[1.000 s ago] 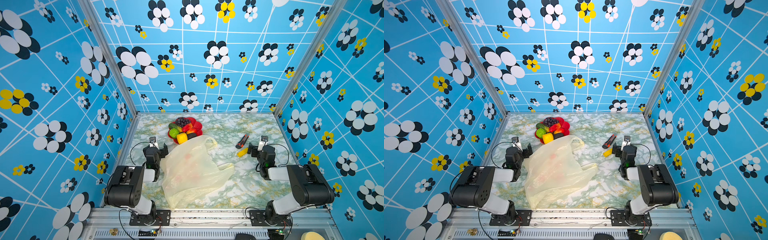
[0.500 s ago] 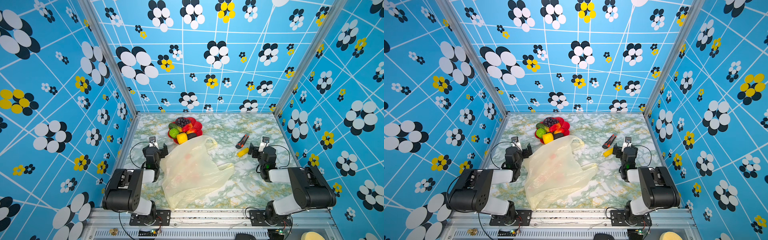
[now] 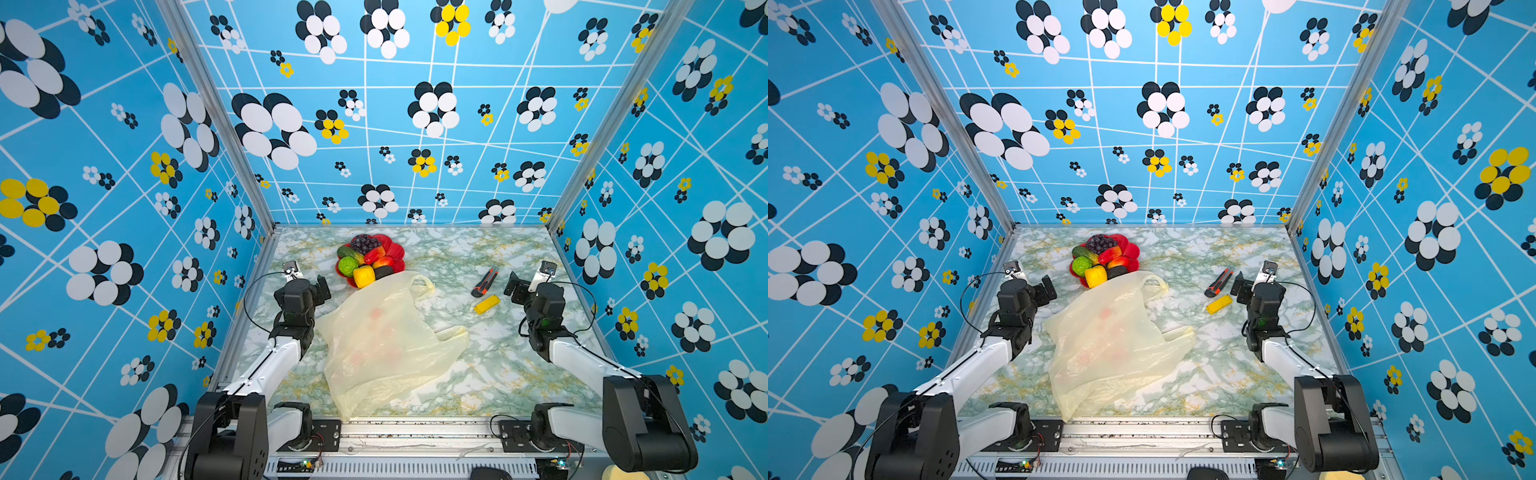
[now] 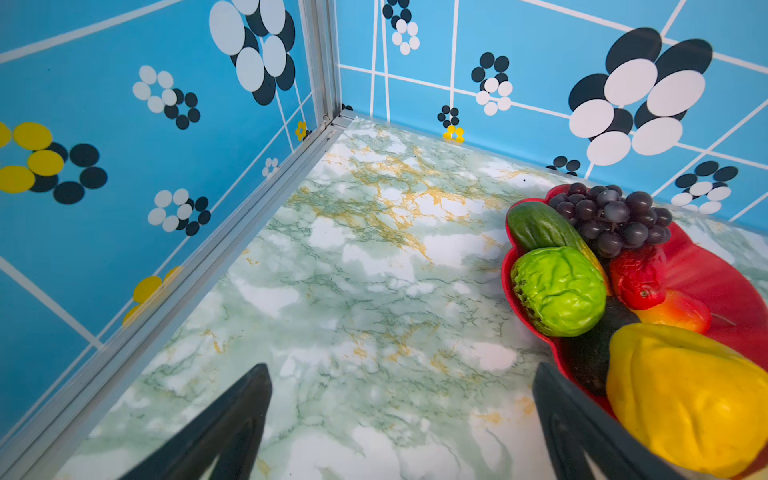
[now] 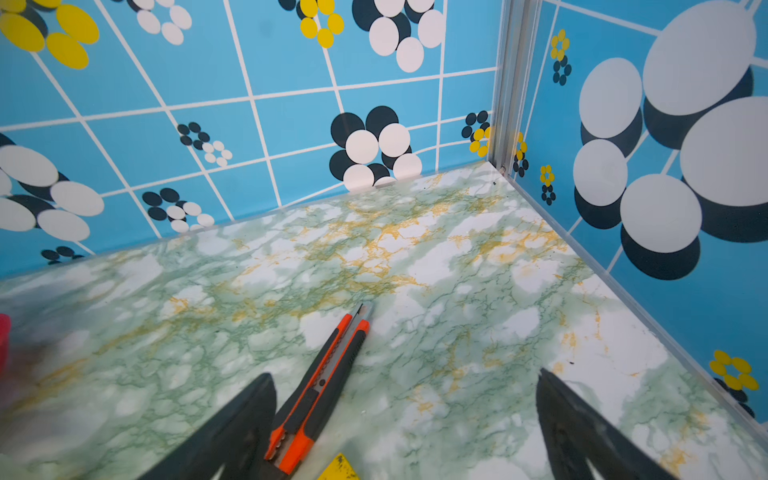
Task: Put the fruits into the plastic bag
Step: 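Reach left gripper to bag's near edge while right reaches its handle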
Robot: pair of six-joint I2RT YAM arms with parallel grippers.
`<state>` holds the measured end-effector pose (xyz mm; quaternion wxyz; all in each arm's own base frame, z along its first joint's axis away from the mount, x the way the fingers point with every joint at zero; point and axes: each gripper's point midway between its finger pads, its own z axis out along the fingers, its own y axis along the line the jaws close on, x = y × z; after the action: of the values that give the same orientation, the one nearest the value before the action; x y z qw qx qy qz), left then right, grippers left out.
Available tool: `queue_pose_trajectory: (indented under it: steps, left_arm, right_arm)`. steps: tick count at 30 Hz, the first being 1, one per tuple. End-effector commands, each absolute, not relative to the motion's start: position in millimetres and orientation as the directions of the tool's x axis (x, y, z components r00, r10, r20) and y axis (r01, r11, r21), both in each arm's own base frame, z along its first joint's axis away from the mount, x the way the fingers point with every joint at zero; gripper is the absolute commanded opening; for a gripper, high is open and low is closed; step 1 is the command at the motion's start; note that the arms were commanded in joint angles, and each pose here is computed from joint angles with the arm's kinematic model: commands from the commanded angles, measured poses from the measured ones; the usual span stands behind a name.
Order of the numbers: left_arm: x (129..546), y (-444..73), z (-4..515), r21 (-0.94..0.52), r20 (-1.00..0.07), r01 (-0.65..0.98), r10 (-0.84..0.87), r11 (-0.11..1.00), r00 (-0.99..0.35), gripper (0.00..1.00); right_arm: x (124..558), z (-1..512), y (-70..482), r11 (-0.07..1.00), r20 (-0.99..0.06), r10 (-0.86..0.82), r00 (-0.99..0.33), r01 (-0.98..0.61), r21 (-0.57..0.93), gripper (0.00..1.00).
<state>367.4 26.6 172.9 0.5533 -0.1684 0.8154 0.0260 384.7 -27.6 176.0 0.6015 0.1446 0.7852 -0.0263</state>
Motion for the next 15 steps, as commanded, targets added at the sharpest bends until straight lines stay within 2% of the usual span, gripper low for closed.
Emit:
queue_pose_trajectory:
  steps: [1,7,15]
  left_arm:
    - [360.8,14.8,179.2,-0.241,-0.850,-0.305,-0.352,0.922,-0.392,0.99]
    - [351.5,-12.6,189.5,-0.277,-0.786,-0.248,-0.368,0.928,-0.498,0.99]
    - [332.8,-53.3,195.0,-0.481,-0.635,-0.171,-0.476,0.860,-0.608,0.99]
  right_arm:
    - [386.3,184.3,-13.4,0.918,-0.878,0.375,-0.296,0.248,0.308,0.99]
    - [380.7,175.7,31.1,0.822,-0.663,0.554,-0.504,0.207,0.530,0.99]
    - [355.9,175.7,59.3,0.727,-0.489,0.620,-0.614,0.215,0.652,0.99]
